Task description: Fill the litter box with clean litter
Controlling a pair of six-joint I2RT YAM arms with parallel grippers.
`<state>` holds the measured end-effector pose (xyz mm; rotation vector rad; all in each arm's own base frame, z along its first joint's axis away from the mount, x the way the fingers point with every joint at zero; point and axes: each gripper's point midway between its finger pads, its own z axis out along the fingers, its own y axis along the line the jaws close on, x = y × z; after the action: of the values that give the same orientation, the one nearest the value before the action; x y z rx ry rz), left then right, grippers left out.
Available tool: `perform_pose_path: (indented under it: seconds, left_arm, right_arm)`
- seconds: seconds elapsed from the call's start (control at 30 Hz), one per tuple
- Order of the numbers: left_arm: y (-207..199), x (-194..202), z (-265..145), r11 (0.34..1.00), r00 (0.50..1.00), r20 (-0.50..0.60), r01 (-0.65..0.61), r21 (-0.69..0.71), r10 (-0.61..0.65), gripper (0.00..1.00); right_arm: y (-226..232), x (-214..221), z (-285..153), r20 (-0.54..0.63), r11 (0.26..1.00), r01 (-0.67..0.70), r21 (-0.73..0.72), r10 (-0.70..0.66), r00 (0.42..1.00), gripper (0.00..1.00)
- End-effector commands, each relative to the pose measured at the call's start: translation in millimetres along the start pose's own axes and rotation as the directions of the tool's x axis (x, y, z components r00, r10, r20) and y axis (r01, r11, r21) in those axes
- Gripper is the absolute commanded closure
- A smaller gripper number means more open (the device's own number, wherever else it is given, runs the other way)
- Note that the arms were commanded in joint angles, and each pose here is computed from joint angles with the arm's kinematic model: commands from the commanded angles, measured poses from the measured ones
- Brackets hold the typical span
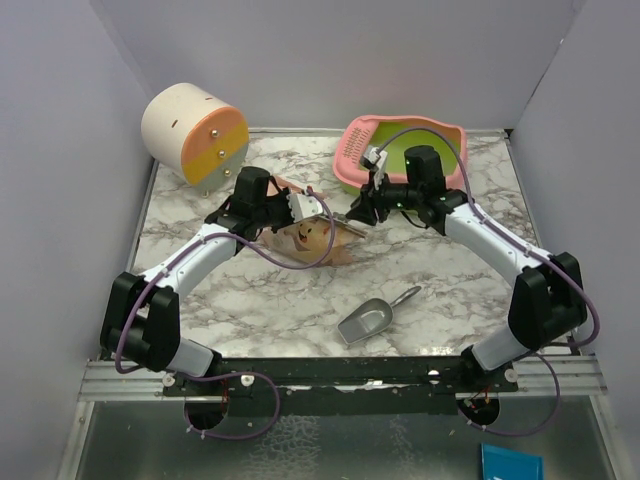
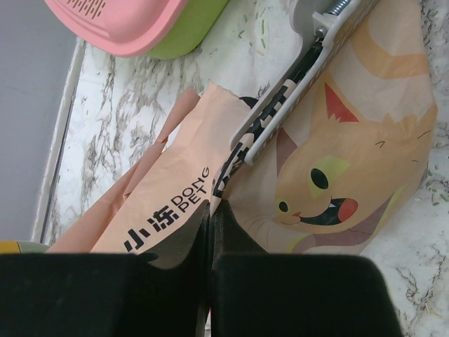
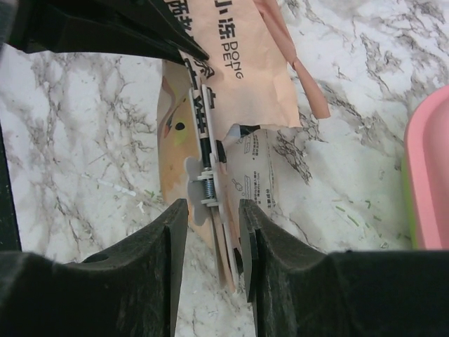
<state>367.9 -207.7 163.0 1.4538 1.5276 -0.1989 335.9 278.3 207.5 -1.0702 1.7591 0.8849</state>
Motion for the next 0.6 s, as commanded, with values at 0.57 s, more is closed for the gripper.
perform_pose_path:
  seconds: [0.57]
  left_arm:
    - [42.6, -46.5, -25.9, 0.972, 0.990, 0.139, -0.001, -0.233, 0.034, 0.97]
  right_arm:
    - [9.9, 13.1, 36.4, -0.068, 0.999, 0.038, -0.006, -0.038, 0.997, 0.63]
